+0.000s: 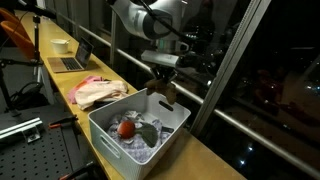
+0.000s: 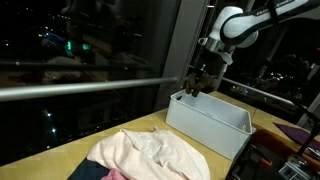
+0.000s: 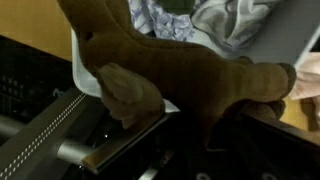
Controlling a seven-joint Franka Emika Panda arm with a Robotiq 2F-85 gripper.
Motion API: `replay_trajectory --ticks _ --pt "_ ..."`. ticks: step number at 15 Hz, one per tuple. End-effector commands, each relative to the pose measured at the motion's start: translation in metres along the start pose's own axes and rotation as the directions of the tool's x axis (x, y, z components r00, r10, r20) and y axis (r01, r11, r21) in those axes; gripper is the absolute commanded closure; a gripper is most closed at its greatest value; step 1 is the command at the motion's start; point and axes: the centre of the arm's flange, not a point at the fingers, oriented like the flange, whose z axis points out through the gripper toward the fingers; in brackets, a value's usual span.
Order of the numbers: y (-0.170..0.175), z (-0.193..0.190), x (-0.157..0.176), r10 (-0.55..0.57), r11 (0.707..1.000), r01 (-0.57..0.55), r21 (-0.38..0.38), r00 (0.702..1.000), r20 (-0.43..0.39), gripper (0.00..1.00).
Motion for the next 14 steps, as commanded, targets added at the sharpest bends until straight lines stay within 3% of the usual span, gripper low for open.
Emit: replay_trajectory --ticks 1,4,5,7,11,14 --pt "-0.056 -0.081 0.022 -0.032 0.999 0.031 -0.031 0.999 -0.007 0.97" --pt "-0.117 -0.139 0.050 -0.048 0.999 0.048 0.016 0.999 0.010 0.97" --pt "-0.141 -0.155 0.058 -0.052 0.997 0.051 0.063 0.999 0.015 0.97" --pt "-0.201 -0.177 0.073 -0.065 0.992 0.061 0.114 0.997 0.038 0.97" --pt "-0.285 -0.179 0.076 -0.134 0.979 0.125 0.161 0.990 0.045 0.97" --pt "-0.321 -0.161 0.061 -0.193 0.965 0.182 0.189 0.981 0.037 0.97"
